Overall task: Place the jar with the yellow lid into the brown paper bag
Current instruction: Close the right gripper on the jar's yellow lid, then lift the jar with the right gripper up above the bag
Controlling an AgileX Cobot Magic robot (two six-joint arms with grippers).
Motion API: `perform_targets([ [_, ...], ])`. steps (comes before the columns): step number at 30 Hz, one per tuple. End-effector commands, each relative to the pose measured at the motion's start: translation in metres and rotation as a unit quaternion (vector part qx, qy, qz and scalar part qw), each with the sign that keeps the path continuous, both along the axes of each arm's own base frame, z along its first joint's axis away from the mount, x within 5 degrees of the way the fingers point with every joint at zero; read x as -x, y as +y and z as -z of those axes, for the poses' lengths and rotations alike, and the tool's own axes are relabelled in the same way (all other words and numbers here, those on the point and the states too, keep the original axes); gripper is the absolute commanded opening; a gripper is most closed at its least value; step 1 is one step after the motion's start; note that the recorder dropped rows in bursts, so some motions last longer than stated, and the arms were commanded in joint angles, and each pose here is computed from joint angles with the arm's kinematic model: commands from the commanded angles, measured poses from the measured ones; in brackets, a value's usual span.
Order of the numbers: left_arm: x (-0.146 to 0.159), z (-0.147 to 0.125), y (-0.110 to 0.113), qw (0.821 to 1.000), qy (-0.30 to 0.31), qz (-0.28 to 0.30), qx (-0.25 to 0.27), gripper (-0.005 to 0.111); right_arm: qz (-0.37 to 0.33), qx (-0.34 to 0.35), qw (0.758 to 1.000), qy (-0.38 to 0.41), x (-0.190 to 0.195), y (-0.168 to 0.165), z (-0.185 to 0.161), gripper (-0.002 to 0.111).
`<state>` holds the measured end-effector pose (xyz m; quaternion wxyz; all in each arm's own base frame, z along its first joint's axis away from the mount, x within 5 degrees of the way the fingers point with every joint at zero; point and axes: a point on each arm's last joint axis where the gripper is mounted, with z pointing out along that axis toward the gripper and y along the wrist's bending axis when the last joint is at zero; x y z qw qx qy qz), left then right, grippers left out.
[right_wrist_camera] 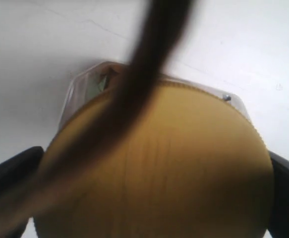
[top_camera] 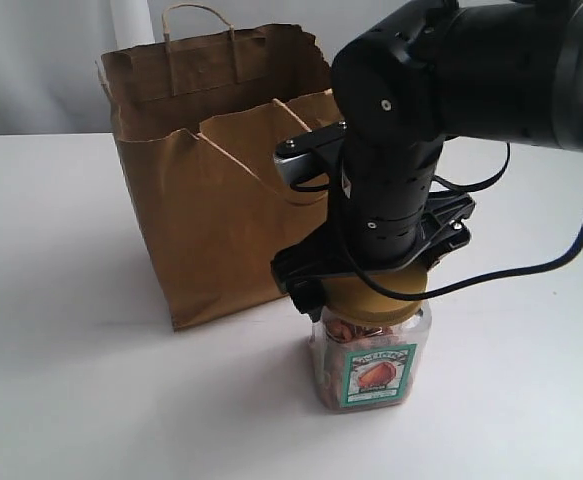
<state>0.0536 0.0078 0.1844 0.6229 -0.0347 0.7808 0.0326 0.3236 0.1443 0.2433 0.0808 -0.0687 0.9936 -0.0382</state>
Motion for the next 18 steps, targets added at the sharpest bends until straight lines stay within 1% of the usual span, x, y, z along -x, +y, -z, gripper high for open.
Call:
perform_targets([
  [1, 0.000, -0.001, 0.000, 1.000, -0.005, 0.002, 0.004, 0.001, 0.001, 0.005, 1.000, 0.005, -0.001, -0.001, 0.002, 0.105],
  [4, 0.000, -0.001, 0.000, 1.000, -0.005, 0.002, 0.004, 0.001, 0.001, 0.005, 1.000, 0.005, -0.001, -0.001, 0.002, 0.103],
  [6, 0.000, -0.001, 0.000, 1.000, -0.005, 0.002, 0.004, 0.001, 0.001, 0.006, 1.000, 0.006, -0.001, -0.001, 0.002, 0.097],
  [7, 0.000, -0.001, 0.000, 1.000, -0.005, 0.002, 0.004, 0.001, 0.001, 0.006, 1.000, 0.007, 0.000, -0.001, 0.002, 0.093],
  [9, 0.000, -0.001, 0.000, 1.000, -0.005, 0.002, 0.004, 0.001, 0.002, 0.008, 1.000, 0.010, 0.000, -0.001, 0.002, 0.080],
  [13, 0.000, -0.001, 0.000, 1.000, -0.005, 0.002, 0.004, 0.001, 0.003, 0.012, 1.000, 0.017, 0.002, -0.003, -0.001, 0.049],
  [18, 0.000, -0.001, 0.000, 1.000, -0.005, 0.002, 0.004, 0.001, 0.003, 0.004, 1.000, -0.003, 0.009, -0.006, -0.018, 0.015],
])
